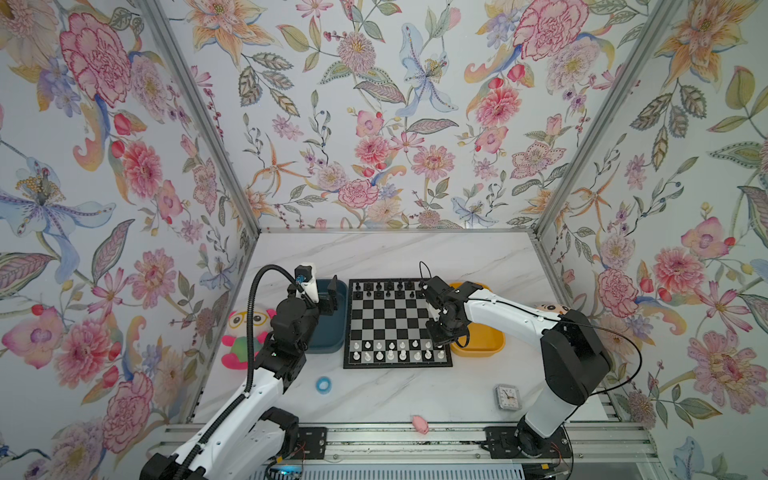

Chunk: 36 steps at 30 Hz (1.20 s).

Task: Set up the chess pieces on the board
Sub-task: 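Lower the white pawn onto the empty near row square and open the right gripper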

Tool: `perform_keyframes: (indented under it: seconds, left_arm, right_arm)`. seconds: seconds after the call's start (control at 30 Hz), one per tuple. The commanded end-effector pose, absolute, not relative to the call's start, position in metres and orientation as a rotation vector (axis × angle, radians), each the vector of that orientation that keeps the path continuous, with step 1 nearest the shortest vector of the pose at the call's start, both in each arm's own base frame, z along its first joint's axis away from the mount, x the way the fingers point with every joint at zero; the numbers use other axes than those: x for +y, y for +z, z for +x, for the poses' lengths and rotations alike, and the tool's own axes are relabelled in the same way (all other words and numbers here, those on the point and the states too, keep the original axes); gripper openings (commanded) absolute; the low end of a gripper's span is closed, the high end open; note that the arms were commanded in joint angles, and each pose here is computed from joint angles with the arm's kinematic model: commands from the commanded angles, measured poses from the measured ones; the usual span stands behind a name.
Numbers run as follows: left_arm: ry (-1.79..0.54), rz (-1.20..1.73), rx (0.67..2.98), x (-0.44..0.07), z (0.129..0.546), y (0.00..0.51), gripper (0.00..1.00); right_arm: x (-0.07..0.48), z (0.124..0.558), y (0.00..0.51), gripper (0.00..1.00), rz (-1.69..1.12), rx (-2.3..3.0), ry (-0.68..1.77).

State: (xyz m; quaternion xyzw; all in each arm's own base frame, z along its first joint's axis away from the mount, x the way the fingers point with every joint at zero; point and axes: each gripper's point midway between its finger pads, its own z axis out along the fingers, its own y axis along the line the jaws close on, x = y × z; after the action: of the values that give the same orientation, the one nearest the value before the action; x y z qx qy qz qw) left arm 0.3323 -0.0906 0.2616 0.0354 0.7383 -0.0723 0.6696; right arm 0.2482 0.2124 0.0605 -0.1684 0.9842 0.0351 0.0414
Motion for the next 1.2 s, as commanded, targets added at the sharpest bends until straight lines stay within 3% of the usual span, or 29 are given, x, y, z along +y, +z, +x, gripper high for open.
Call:
perform_keyframes:
  seconds: [0.0,1.17]
  left_arm:
    - [-0.175,0.069,1.662,-0.0907,0.3305,0.2634,0.76]
    - [-0.177,0.066,1.662,-0.0898,0.3291,0.2618,0.76]
  right_arm:
    - [0.209,0.2456,0.0511,0.0,-0.498,3.041,0.102]
    - [0.2082,0.2488,0.0471,0.0,-0.456,3.028,0.097]
